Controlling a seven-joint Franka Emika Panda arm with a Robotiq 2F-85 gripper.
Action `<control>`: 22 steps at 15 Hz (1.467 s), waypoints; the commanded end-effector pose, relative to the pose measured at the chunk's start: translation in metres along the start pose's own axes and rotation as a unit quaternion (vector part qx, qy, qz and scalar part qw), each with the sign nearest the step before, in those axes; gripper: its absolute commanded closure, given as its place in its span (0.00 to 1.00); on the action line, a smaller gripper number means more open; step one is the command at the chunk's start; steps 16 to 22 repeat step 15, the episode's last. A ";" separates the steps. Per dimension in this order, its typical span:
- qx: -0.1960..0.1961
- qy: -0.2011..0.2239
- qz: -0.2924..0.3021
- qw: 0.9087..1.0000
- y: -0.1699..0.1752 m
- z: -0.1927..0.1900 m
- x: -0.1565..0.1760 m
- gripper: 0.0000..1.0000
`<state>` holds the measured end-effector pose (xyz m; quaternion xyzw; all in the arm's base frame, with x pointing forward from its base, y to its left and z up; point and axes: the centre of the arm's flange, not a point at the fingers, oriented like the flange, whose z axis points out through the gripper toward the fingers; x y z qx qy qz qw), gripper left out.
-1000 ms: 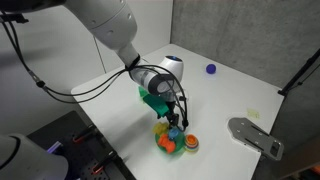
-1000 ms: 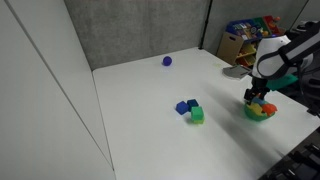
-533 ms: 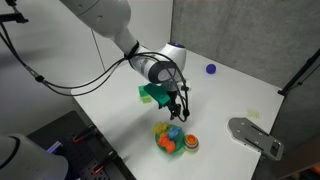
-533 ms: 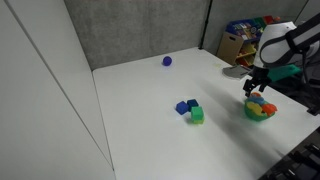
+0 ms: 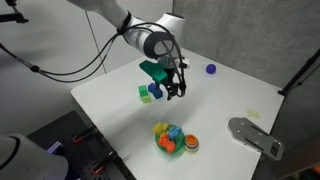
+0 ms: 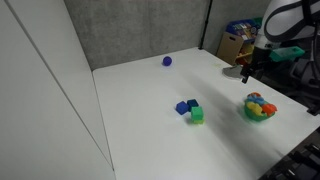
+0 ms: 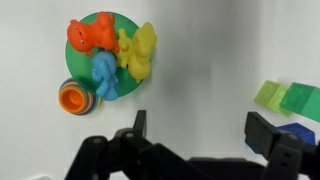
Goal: Pick up the yellow duck toy and put it in the green bowl
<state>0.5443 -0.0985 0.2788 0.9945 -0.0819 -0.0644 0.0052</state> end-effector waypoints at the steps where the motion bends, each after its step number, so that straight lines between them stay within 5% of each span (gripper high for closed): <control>1: -0.005 -0.002 -0.035 0.999 -0.019 -0.052 -0.026 0.00; 10: -0.040 0.056 -0.086 0.994 -0.066 -0.146 -0.080 0.00; 22: -0.031 0.062 -0.090 0.994 -0.068 -0.149 -0.072 0.00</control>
